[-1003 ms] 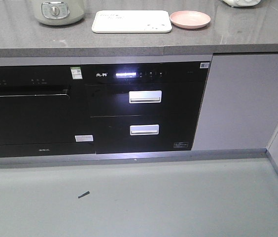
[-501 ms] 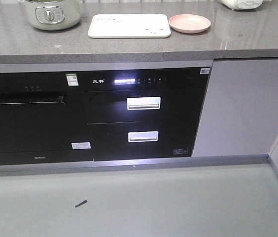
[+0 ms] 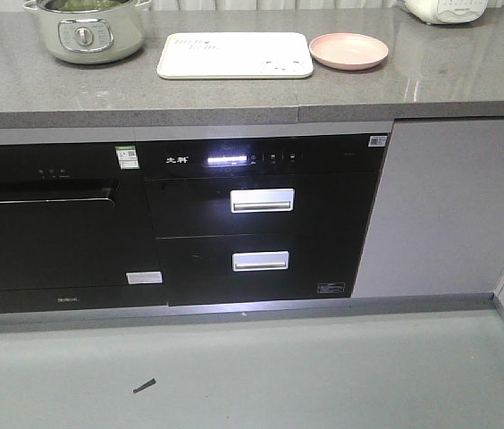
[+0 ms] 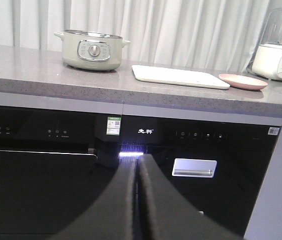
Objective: Transfer vegetables to tray and serve
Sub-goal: 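Continue driving forward and align with the pot and tray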
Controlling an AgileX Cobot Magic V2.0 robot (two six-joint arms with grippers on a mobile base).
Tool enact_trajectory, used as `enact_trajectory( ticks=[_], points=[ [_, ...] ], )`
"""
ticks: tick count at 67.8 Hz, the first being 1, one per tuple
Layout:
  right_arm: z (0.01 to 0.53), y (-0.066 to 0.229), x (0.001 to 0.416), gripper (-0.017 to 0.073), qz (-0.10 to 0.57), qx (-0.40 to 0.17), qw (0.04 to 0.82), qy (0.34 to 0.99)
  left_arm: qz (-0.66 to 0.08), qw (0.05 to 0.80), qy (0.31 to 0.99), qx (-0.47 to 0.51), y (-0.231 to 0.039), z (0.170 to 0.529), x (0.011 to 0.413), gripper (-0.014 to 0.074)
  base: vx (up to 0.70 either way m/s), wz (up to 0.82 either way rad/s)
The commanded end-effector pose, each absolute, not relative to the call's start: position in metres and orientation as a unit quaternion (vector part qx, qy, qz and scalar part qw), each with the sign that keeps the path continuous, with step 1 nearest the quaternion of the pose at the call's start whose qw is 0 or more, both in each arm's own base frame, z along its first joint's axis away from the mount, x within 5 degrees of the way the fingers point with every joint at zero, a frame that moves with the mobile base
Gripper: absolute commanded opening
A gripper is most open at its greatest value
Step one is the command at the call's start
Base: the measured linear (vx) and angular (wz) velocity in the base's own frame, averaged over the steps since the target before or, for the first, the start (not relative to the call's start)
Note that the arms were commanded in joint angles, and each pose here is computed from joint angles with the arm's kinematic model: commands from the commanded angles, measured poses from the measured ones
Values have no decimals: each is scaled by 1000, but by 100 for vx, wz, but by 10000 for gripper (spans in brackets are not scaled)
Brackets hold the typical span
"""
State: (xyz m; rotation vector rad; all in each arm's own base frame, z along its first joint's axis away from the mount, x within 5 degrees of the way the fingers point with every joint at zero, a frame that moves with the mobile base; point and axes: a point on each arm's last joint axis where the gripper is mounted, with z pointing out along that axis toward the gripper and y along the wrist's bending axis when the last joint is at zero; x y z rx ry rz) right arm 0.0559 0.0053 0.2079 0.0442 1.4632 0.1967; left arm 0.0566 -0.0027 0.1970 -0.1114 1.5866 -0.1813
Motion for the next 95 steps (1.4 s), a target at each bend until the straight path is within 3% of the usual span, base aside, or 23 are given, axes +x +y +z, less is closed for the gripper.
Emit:
enact_trajectory(
  ticks=[1, 95],
  points=[
    [210, 7, 55, -3, 93, 11, 761, 642, -85, 716, 691, -53, -2, 197, 57, -6, 10, -1],
    [210, 7, 55, -3, 93, 11, 761, 642, -85, 716, 691, -53, -2, 197, 57, -6, 10, 2]
  ],
)
